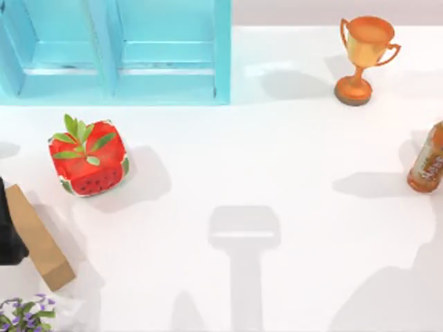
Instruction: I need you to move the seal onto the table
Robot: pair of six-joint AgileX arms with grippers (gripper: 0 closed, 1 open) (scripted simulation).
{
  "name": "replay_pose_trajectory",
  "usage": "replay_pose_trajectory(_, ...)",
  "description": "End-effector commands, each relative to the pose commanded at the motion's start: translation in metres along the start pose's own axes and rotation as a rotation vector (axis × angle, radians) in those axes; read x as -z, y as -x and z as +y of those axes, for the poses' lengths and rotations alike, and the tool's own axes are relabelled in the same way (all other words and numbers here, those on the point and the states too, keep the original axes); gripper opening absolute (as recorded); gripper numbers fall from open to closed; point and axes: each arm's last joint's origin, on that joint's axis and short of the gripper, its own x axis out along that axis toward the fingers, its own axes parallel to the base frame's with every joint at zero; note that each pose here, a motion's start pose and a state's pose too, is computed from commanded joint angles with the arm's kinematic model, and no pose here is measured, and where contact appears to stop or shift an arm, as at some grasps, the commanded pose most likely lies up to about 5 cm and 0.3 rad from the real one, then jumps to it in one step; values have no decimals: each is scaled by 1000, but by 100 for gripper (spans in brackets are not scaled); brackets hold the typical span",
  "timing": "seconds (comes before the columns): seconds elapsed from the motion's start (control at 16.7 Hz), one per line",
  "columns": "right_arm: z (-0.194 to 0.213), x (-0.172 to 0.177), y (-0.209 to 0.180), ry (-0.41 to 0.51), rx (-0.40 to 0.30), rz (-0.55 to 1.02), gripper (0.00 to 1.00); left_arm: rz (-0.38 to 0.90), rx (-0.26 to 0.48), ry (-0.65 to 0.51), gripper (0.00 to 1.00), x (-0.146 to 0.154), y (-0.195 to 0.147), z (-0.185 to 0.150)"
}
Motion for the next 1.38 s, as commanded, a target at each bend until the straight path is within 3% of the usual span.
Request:
replay_pose_trajectory(0.24, 1, 4, -39, 0, -2, 4, 100, 0, 0, 0, 100, 0, 0, 0)
replay_pose_trajectory(0.54, 2, 5, -44, 0, -4, 8, 100, 0, 0, 0, 100, 0, 0, 0)
replay_pose_trajectory(1.32, 2, 5, -44, 0, -4, 8, 2, 0, 0, 0, 100, 0, 0, 0)
replay_pose_trajectory(1.38, 2, 5, -44, 0, -4, 8, 0, 0, 0, 0, 100, 0, 0, 0)
